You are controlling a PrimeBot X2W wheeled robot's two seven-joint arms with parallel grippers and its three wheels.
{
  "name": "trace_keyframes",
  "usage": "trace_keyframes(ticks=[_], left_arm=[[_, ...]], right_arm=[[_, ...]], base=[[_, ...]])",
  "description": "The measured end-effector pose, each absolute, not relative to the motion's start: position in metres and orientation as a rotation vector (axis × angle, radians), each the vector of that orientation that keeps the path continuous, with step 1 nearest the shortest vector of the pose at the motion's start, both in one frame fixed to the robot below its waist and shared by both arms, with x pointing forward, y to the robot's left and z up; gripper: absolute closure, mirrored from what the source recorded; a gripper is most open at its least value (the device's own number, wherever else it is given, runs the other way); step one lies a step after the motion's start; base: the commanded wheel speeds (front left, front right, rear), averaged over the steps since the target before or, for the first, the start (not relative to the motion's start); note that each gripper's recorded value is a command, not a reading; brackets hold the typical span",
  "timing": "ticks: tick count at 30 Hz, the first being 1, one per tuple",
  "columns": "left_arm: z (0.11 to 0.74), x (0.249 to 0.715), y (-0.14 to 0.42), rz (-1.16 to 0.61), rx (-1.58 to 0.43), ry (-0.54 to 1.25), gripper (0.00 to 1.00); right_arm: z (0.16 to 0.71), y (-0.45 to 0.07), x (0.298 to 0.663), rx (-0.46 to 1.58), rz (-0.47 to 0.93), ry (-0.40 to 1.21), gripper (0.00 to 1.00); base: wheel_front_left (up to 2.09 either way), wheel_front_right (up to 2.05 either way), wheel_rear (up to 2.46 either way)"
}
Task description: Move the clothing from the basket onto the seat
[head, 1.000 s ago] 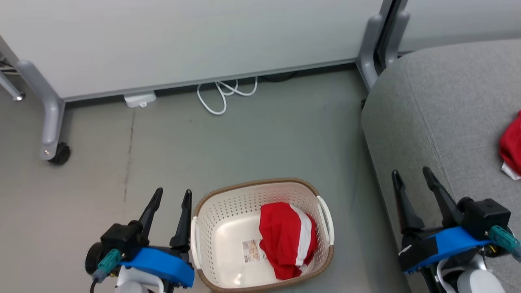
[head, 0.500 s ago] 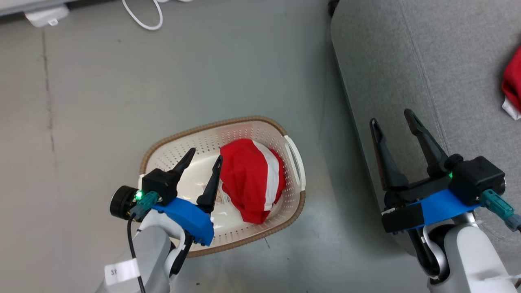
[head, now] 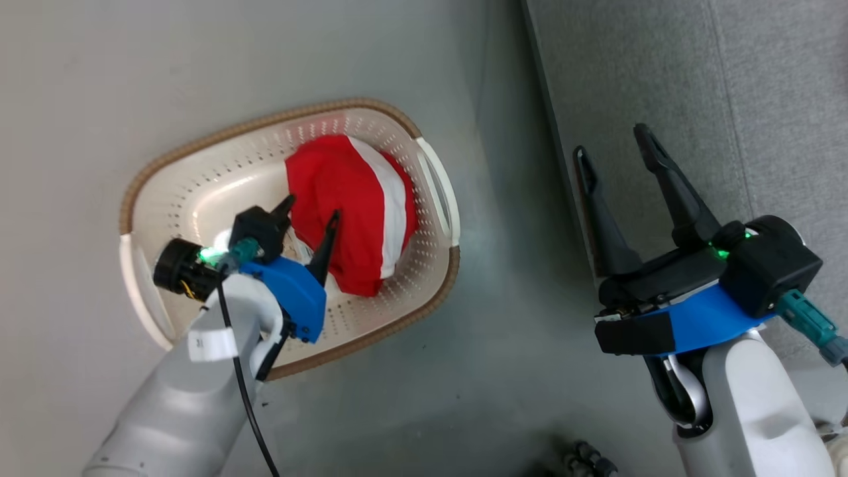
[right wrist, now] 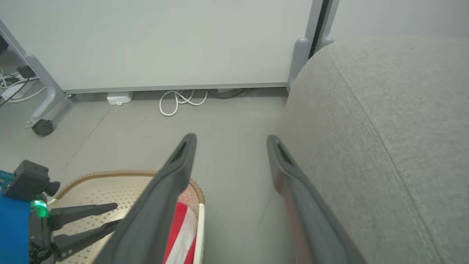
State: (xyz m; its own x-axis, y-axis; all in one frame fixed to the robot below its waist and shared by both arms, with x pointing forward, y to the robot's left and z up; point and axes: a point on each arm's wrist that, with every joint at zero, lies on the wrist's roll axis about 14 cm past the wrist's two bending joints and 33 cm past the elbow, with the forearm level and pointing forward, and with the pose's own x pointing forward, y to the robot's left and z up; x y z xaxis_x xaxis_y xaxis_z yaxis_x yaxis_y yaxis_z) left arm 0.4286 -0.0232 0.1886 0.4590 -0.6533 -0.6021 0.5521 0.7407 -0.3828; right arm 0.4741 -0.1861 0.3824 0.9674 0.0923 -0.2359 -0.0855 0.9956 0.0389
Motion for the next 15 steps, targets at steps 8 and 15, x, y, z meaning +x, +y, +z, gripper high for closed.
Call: trace_keyframes(ticks=[8,15], left_arm=[[0.136,0.430,-0.019,-0.711,-0.128,0.944,0.00],[0.106,0.429,-0.014,-0.667,-0.129,1.022,0.00]], right_arm=[[0.348,-0.183,0.473,0.036,0.095,0.301,0.00],[0.330,-0.180,0.471,0.042,0.104,0.330,0.00]], base=[[0.00,0.00,0.00],[0.00,0.00,0.00]])
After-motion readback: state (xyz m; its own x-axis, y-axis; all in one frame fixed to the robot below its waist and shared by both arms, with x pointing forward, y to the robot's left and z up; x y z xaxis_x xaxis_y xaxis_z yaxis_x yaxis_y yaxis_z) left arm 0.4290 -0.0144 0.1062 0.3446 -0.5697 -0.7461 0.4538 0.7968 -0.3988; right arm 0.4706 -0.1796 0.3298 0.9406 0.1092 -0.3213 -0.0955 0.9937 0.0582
